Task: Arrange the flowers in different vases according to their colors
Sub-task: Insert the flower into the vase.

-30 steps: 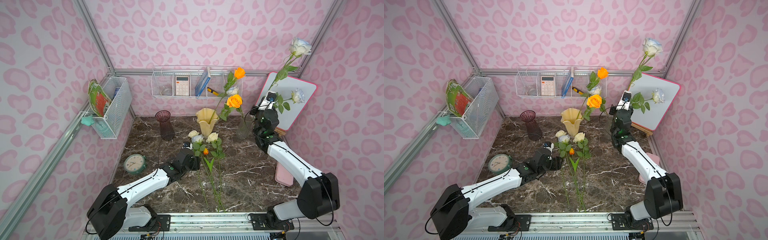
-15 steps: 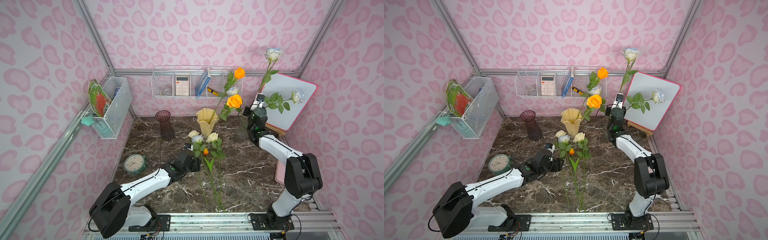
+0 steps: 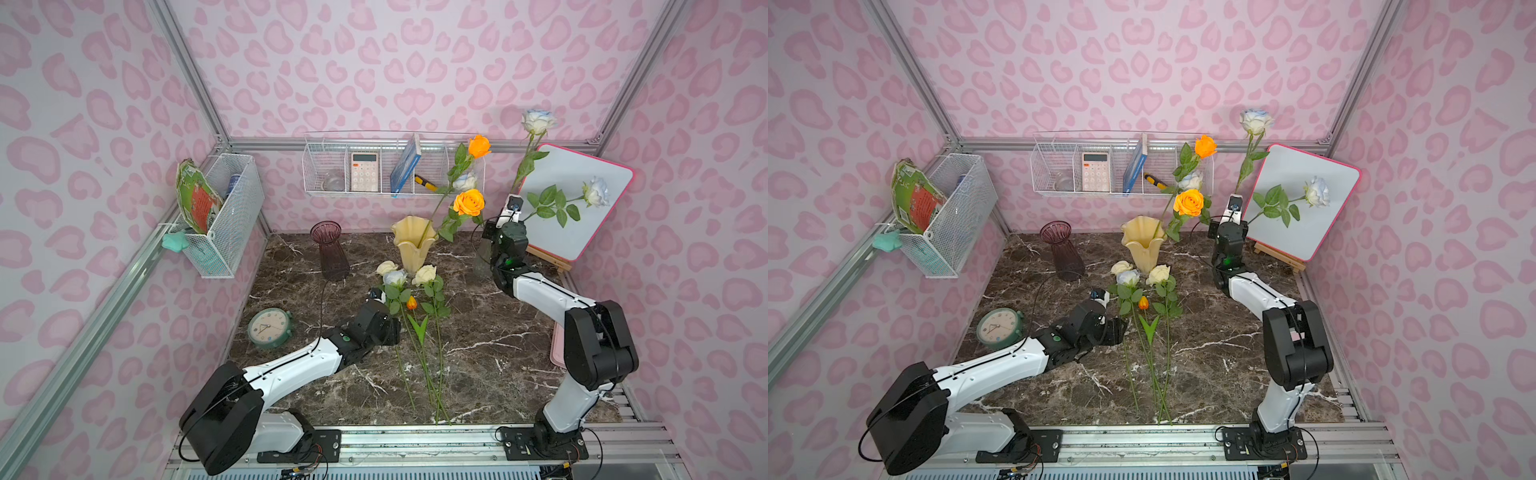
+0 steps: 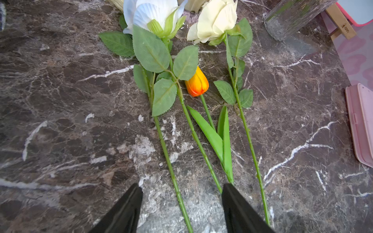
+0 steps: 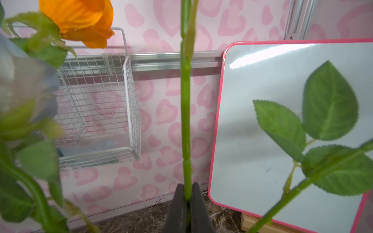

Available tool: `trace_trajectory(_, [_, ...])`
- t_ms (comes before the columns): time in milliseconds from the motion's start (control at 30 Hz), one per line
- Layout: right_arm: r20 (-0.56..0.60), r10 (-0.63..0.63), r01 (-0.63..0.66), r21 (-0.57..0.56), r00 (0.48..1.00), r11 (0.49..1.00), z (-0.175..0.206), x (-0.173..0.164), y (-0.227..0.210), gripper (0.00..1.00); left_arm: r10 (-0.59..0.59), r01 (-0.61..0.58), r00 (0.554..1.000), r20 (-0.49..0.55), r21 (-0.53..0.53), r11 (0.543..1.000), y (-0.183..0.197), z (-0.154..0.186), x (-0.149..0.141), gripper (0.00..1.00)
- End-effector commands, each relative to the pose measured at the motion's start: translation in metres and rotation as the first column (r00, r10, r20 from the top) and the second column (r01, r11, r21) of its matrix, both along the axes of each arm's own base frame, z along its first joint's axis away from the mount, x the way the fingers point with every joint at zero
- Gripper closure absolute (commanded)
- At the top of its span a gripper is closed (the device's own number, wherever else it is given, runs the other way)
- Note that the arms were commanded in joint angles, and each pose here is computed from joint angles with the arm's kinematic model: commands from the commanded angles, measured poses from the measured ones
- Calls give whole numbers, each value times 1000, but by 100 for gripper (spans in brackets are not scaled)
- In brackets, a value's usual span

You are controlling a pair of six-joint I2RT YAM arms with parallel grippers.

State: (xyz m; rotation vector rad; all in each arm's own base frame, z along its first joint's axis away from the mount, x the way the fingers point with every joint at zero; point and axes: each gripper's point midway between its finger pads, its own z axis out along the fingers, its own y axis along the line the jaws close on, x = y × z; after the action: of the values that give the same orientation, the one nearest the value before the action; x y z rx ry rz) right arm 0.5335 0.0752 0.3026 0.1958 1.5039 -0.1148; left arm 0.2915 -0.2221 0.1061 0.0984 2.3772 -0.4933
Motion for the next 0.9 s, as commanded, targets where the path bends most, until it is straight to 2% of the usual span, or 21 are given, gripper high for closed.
trace_trajectory(0, [22, -13, 13, 7, 1000, 1000, 0, -1, -3, 81, 1, -1, 1000, 13, -3, 1000, -1, 2, 2, 32])
trace_trajectory(100, [12, 10, -10, -1, 1000, 1000, -1, -4, 3, 41, 6, -6, 1000, -6, 7, 1000, -1, -5, 3, 32])
trace_trajectory(133, [24, 9, -9, -1, 1000, 1000, 4, -7, 4, 34, 17, -16, 1000, -15, 10, 1000, 0, -6, 3, 32])
trace_trajectory(233, [35, 26, -25, -24, 999, 999, 14, -17, 13, 26, 48, -47, 998, -51, 27, 999, 4, -12, 2, 32])
trace_trajectory(400, [45, 35, -32, -59, 998, 998, 29, -38, 29, 23, 103, -96, 984, -142, 54, 994, 11, -14, -7, 34])
trace_trajectory(467, [53, 56, -52, -69, 997, 996, 35, -48, 38, 23, 117, -107, 978, -175, 63, 992, 11, -15, -10, 38])
trace_trajectory(600, [84, 65, -58, -85, 994, 995, 56, -78, 53, 23, 114, -91, 958, -263, 98, 991, 6, -26, -15, 44])
trace_trajectory(700, [103, 104, -98, -56, 989, 994, 69, -102, 60, 23, 111, -74, 937, -331, 123, 990, -1, -42, -17, 48])
trace_trajectory(867, [115, 179, -176, -41, 977, 984, 84, -144, 76, 24, 123, -75, 929, -349, 150, 986, -10, -56, -11, 48])
